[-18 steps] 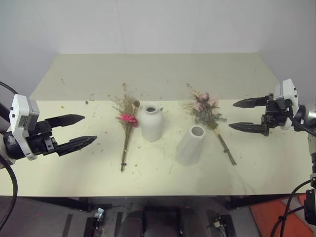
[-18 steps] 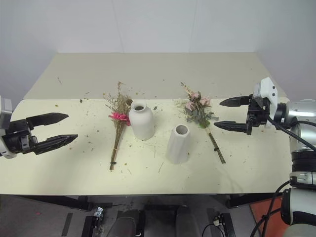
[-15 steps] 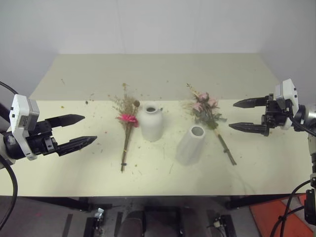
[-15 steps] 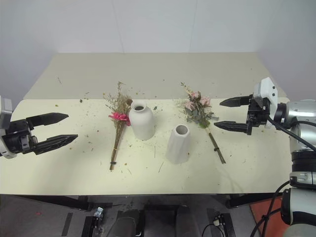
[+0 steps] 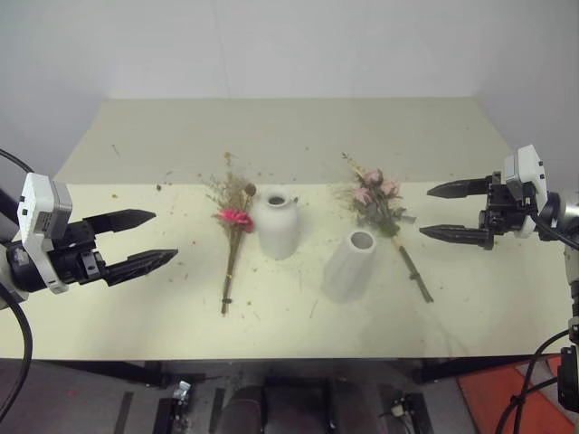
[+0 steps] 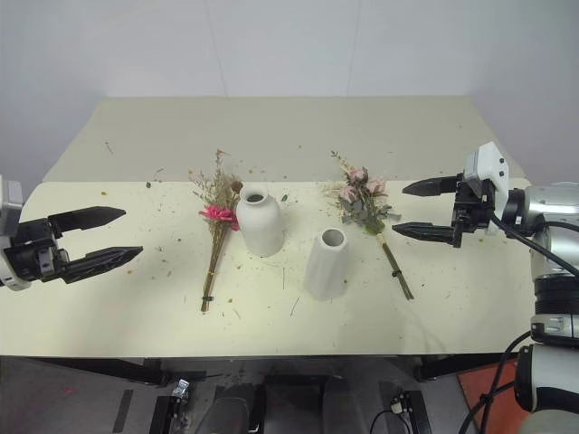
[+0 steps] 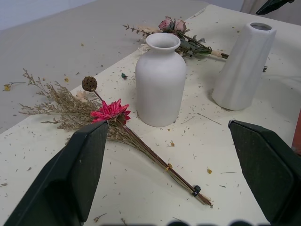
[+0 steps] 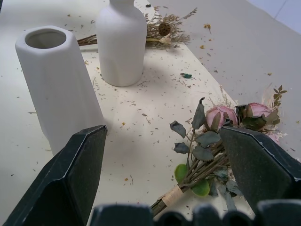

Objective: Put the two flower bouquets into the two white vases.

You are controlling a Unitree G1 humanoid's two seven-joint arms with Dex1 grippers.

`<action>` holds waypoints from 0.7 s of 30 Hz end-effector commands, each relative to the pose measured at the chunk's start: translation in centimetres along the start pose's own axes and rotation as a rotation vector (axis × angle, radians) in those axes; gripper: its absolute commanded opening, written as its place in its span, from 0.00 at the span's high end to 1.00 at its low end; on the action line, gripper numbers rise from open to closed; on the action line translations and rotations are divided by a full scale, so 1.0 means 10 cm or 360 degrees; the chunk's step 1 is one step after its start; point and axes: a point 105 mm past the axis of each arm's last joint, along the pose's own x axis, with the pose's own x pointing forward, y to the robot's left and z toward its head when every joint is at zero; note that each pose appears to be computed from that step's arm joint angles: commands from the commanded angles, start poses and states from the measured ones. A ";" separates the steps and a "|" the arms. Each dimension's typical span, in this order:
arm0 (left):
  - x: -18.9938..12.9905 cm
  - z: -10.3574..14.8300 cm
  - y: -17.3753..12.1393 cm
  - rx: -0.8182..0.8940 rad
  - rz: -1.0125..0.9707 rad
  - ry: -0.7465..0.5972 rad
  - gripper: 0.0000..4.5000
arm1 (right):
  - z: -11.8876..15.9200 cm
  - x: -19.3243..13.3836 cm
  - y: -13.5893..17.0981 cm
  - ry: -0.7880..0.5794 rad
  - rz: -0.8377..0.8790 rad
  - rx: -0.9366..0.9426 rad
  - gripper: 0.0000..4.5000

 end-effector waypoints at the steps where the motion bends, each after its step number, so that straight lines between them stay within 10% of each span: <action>1: 0.01 0.05 -0.01 0.0030 0.0002 0.0008 0.01 | 0.15 -0.08 -0.04 -0.0014 -0.0024 -0.0107 0.00; 21: 1.11 -0.66 0.23 -0.0532 0.0241 0.1006 0.01 | 0.35 0.02 -0.11 -0.0097 0.0055 -0.0221 0.00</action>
